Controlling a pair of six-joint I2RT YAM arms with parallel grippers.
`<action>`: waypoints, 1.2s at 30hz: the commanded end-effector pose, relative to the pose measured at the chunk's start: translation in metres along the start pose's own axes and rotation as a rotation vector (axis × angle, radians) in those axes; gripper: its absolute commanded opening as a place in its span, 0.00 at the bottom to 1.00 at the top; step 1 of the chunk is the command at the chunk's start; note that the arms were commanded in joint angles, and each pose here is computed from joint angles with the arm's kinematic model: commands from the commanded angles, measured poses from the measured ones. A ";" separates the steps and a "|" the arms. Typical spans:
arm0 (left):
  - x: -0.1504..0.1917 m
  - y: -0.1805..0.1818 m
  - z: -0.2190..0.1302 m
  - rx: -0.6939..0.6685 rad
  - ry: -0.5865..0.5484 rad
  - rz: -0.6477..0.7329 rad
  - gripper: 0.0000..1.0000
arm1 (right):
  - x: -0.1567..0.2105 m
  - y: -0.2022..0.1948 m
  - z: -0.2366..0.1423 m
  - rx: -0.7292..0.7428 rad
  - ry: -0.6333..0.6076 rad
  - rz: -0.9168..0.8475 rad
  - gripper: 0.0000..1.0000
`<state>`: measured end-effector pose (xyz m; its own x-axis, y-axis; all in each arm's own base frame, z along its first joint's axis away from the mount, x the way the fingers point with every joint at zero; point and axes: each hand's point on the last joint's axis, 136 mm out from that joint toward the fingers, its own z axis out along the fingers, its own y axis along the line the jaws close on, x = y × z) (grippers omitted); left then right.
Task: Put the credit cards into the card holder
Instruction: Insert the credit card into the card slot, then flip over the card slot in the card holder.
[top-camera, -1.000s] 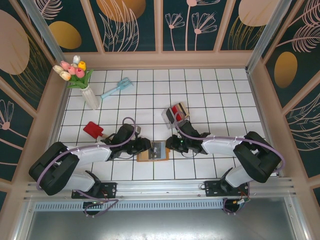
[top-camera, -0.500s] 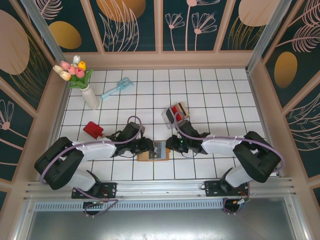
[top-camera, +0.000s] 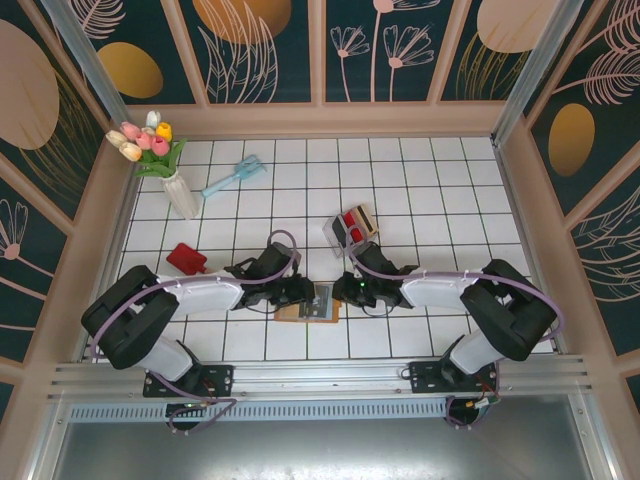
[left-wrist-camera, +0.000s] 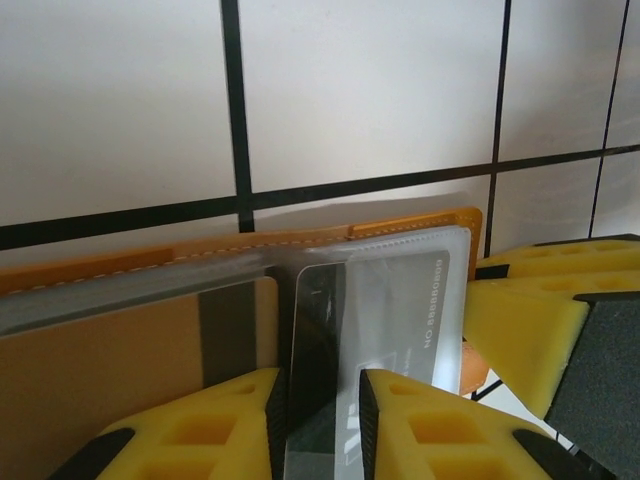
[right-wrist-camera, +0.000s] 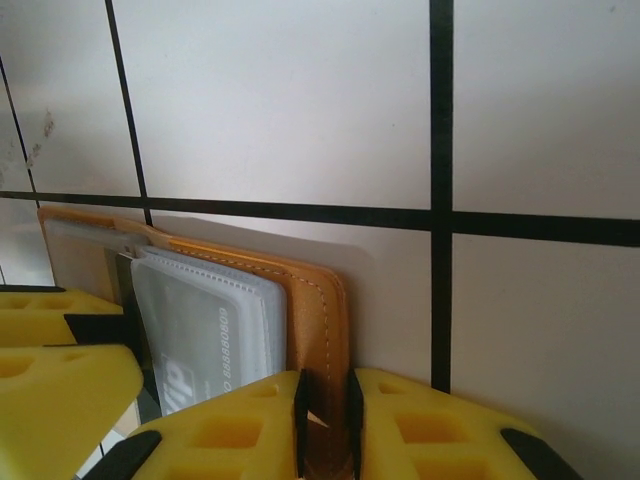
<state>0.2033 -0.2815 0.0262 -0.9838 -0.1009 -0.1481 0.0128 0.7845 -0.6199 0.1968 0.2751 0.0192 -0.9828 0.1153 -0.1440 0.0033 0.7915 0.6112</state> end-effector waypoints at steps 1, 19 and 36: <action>0.004 -0.009 0.001 0.011 0.022 0.034 0.28 | 0.008 0.002 0.006 -0.008 0.029 -0.016 0.22; -0.009 -0.009 -0.014 -0.030 -0.058 0.026 0.38 | -0.014 -0.012 -0.012 0.133 -0.084 -0.031 0.32; -0.035 0.038 -0.056 -0.206 -0.219 0.006 0.56 | -0.010 0.033 -0.026 0.016 -0.069 -0.149 0.35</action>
<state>0.2323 -0.2230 0.0543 -0.9179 -0.2129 -0.3347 -0.0394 0.8885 -0.4571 0.2015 0.2638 0.0480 -0.9585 0.0879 -0.2711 -0.0712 0.8474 0.5262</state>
